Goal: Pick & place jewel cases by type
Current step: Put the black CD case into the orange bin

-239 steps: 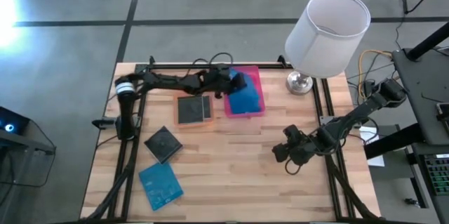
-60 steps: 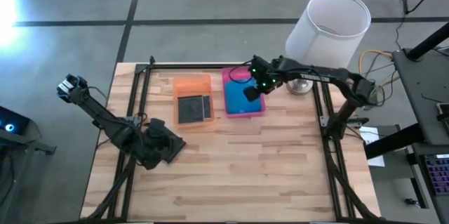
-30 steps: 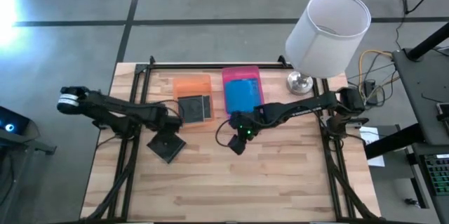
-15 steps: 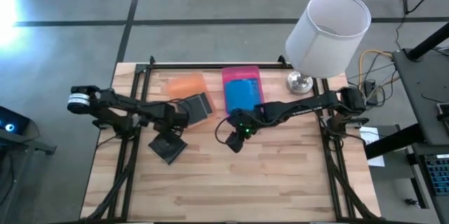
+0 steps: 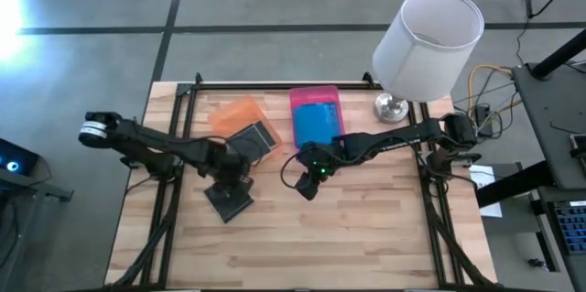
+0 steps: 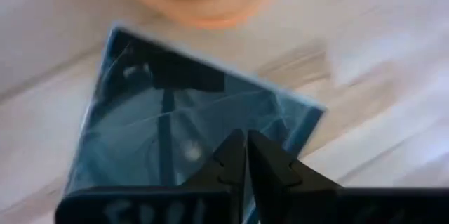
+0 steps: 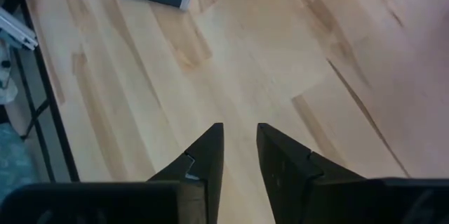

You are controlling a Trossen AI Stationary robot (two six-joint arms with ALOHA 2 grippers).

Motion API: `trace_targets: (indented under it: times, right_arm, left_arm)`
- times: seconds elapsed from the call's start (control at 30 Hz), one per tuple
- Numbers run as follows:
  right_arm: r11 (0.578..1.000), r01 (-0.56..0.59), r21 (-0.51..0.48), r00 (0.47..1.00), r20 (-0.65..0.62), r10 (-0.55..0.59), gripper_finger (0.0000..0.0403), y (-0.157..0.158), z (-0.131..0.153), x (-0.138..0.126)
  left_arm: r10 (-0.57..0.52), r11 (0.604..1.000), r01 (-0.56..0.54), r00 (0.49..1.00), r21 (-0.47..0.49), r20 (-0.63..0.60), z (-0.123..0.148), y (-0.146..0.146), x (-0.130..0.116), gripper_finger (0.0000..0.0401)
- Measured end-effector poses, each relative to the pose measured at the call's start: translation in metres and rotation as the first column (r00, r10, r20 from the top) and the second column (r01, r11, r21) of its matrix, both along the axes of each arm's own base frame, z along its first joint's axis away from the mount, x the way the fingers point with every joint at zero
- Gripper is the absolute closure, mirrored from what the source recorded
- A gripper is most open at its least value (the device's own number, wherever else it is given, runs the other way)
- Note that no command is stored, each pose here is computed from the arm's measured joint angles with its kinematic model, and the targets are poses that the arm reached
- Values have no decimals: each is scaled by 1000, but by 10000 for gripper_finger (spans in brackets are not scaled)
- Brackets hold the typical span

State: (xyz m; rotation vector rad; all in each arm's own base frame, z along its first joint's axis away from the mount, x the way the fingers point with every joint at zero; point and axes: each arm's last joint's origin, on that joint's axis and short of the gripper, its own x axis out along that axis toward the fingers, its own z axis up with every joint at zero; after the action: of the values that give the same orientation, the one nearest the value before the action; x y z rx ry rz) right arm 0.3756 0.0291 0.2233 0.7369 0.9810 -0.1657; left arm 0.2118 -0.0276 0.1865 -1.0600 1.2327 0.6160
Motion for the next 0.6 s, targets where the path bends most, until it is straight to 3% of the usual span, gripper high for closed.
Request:
trace_targets:
  times: [0.17,0.47,0.6]
  right_arm:
    - [1000,-6,0,1000,1,6,323,2,0,0]
    - [1000,-10,2,1000,2,10,326,3,0,0]
    - [1000,-14,0,1000,3,14,330,3,0,0]
  left_arm:
    - [149,964,-138,988,228,-32,11,-15,-13,401]
    - [136,974,-150,986,168,94,-1,-72,-5,401]
    - [110,970,-138,983,198,147,-14,-95,1,401]
